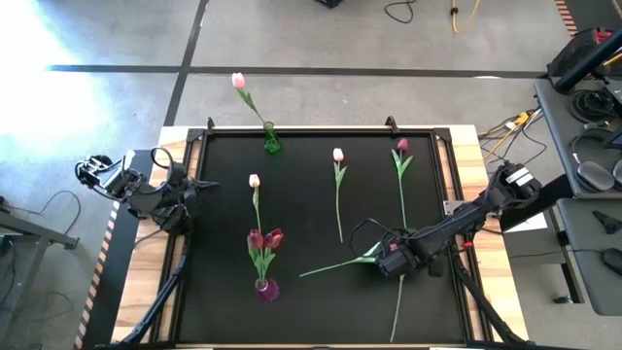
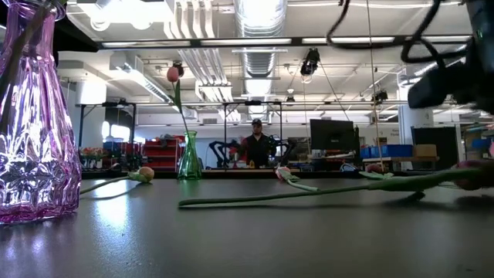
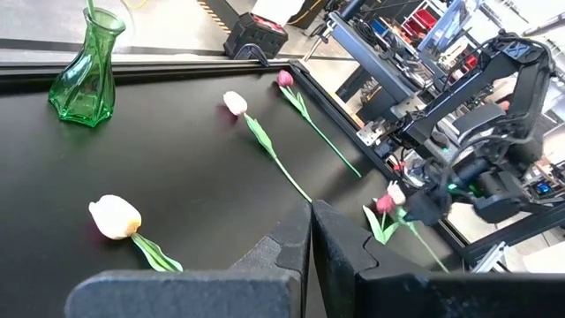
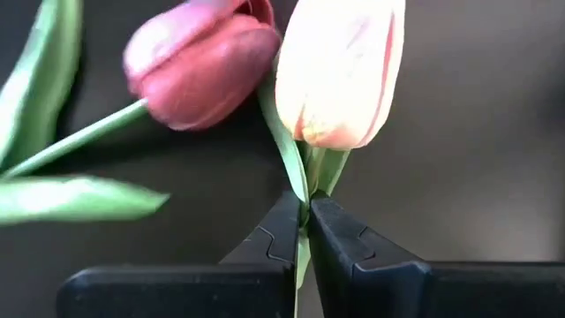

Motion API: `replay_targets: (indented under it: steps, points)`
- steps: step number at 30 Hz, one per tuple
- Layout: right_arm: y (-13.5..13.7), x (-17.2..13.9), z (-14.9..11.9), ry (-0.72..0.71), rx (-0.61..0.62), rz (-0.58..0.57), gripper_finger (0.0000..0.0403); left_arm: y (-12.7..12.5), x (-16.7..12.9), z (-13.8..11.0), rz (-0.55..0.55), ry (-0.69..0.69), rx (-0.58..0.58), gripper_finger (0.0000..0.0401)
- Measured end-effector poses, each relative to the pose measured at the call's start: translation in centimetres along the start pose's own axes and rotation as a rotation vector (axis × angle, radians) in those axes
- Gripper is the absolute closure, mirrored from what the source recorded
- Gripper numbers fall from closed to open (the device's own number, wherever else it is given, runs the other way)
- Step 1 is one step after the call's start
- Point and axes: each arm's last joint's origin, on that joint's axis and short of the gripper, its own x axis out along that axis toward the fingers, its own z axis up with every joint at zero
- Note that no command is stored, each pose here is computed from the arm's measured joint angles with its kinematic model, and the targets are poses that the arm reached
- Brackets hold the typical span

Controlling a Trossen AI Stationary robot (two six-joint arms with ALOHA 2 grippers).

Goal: Sort flowers into vase by color
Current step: Put the bottom pink tulip into the green vase

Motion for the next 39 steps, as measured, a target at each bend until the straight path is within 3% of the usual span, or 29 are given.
replay_targets:
  steps: [9,12,17,20,24,30,34,39]
  points:
    - [0.3,-9.4,-1.5,-0.153,-0.075,0.027,0.0389,0.0,0.0,0.0,-0.002,0.003,0.0,0.0401]
    - [0.5,-12.9,-1.2,-0.316,-0.133,0.158,0.039,0.0,0.0,0.0,-0.001,0.002,0.01,0.0401]
    - [2.1,-17.9,1.2,-0.742,-0.256,0.431,0.039,0.0,0.0,0.0,0.001,-0.001,0.015,0.0401]
    - [3.1,-20.8,3.8,-0.929,-0.321,0.487,0.039,0.0,0.0,0.1,0.015,-0.027,0.027,0.0401]
    - [4.8,-24.7,8.2,-1.052,-0.466,0.517,0.039,0.1,0.0,0.3,0.055,-0.098,0.032,0.0401]
    - [7.7,-30.9,15.5,-1.231,-0.778,0.88,0.039,0.1,-0.1,0.6,0.089,-0.175,0.026,0.0401]
    - [9.5,-32.0,20.7,-1.316,-0.901,1.028,0.039,0.1,-0.1,0.6,0.094,-0.182,0.028,0.0401]
    - [13.5,-30.5,25.5,-1.353,-1.023,1.154,0.039,0.0,-0.1,0.7,0.096,-0.189,0.041,0.0401]
